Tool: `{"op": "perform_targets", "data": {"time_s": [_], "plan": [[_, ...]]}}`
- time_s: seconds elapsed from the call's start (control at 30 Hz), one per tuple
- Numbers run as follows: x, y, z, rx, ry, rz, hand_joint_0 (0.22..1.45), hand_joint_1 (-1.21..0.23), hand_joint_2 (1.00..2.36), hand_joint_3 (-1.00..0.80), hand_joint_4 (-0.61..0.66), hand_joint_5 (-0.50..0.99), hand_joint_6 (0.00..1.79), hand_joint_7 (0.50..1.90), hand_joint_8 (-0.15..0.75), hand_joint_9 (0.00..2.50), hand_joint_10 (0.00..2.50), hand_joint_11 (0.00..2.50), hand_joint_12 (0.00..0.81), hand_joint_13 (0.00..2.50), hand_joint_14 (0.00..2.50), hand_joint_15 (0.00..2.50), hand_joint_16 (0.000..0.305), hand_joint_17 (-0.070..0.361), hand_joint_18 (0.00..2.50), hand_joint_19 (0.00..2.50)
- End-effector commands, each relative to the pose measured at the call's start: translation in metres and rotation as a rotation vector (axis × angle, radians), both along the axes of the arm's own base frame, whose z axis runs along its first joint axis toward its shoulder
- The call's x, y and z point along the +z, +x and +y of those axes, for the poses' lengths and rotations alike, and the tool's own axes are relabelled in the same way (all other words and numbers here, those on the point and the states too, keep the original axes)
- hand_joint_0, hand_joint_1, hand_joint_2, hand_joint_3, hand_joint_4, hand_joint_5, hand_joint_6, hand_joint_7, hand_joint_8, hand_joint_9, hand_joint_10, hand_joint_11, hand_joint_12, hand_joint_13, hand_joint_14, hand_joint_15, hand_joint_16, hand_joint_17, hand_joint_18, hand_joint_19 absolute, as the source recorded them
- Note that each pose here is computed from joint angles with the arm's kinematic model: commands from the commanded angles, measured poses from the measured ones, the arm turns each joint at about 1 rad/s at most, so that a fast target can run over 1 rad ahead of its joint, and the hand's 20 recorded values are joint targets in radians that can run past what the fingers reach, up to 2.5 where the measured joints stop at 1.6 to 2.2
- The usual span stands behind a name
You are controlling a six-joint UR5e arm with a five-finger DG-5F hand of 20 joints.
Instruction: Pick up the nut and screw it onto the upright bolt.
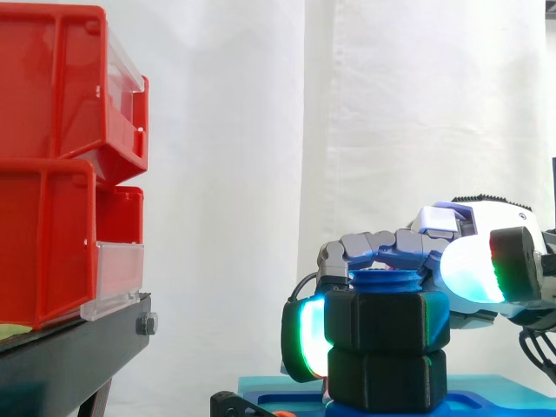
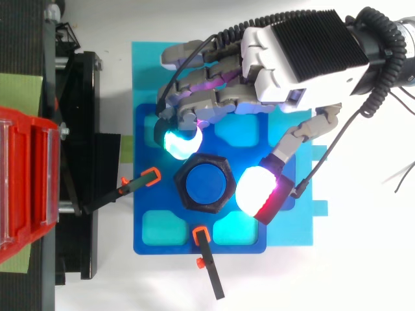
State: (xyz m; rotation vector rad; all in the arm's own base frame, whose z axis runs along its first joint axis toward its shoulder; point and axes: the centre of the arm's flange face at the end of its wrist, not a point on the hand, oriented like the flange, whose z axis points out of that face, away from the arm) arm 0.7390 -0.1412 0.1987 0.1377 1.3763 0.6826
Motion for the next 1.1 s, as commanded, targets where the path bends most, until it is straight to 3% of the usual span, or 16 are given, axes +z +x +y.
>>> {"op": "perform_targets", "data": {"time_s": [0.0, 1.0, 1.07], "plan": [[0.001, 0.001, 0.000, 0.002, 0.000, -0.002, 0.45, -0.32, 1.00, -0.50, 0.11, 0.06, 0.54, 1.38, 0.250, 1.20, 0.00, 0.02, 0.328, 0.66, 0.00, 0.02, 0.043, 0.098, 0.30, 0.05], [0.001, 0.000, -0.001, 0.002, -0.001, -0.002, 0.45, -0.35, 1.00, -0.50, 0.11, 0.09, 0.50, 1.45, 0.178, 1.38, 0.00, 0.03, 0.299, 0.77, 0.00, 0.01, 0.038, 0.086, 0.44, 0.11], [0.010, 0.002, -0.006, -0.003, -0.001, -0.019, 0.45, -0.35, 1.00, -0.50, 0.10, 0.09, 0.50, 1.44, 0.161, 1.40, 0.00, 0.01, 0.295, 0.79, 0.00, 0.01, 0.038, 0.085, 0.47, 0.13]]}}
